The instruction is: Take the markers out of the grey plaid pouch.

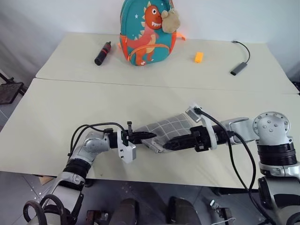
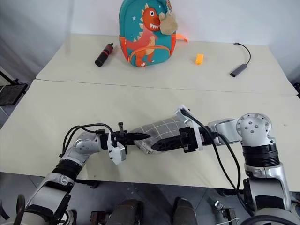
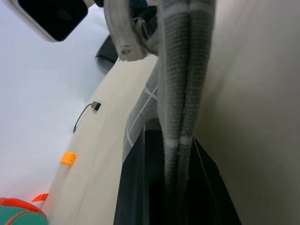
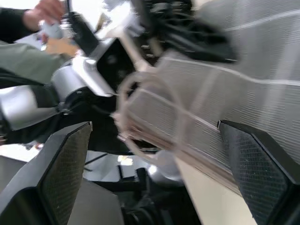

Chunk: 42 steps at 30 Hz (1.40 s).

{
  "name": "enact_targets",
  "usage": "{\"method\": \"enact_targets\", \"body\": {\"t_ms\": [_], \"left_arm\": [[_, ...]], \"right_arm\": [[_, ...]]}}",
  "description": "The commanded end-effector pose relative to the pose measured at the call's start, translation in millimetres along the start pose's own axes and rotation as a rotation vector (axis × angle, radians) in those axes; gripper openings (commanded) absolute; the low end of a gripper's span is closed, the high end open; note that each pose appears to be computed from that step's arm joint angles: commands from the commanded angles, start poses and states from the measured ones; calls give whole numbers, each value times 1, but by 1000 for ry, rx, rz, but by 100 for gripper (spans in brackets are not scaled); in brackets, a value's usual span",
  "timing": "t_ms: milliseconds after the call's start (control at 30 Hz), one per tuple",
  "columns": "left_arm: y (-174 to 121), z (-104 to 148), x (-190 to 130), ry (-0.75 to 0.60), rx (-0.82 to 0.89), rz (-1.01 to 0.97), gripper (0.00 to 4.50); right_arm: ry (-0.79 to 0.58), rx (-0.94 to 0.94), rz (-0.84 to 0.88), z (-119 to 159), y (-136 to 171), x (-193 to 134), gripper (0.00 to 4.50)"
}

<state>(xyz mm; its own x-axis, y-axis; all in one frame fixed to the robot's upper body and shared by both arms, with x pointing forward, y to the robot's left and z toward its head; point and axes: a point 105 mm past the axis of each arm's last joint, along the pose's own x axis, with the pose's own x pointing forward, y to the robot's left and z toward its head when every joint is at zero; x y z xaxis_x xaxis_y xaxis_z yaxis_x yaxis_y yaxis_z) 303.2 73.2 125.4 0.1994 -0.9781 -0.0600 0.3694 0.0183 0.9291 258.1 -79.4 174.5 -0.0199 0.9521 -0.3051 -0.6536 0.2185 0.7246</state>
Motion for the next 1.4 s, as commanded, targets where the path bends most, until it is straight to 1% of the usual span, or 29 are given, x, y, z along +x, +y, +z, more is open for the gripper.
{"method": "enact_targets", "body": {"t_ms": [33, 267, 500, 600, 700, 833, 900, 967, 1033, 1167, 1267, 1400], "left_arm": [[6, 3, 2, -10, 28, 6, 0], [5, 5, 2, -14, 31, 4, 0], [5, 6, 1, -10, 27, 4, 0], [5, 6, 0, -5, 23, 7, 0], [5, 6, 0, -1, 21, 10, 0], [6, 5, -1, 5, 15, 17, 0], [6, 5, -2, 9, 15, 19, 0], [7, 4, -3, 14, 11, 25, 0], [8, 4, -3, 16, 8, 28, 0], [9, 3, -3, 17, 2, 35, 0], [11, 3, -2, 18, 1, 38, 0], [12, 3, -2, 19, -2, 41, 0]], "right_arm": [[22, -19, 51, -4, 12, 5, 447], [36, 29, 106, -17, 16, 20, 447], [-28, 53, 91, -7, 13, 28, 447], [-32, 38, 87, -8, 14, 28, 389], [-29, -16, 53, -9, 13, 31, 297], [-38, -167, 7, -7, 15, 35, 160], [-55, -251, -13, -3, 15, 35, 160], [-23, -354, -51, -4, 13, 35, 160], [0, -408, -63, -6, 11, 34, 160], [9, -485, -48, -8, 12, 36, 160], [32, -559, -79, -9, 7, 36, 160], [9, -577, -95, -4, 5, 39, 160]]}}
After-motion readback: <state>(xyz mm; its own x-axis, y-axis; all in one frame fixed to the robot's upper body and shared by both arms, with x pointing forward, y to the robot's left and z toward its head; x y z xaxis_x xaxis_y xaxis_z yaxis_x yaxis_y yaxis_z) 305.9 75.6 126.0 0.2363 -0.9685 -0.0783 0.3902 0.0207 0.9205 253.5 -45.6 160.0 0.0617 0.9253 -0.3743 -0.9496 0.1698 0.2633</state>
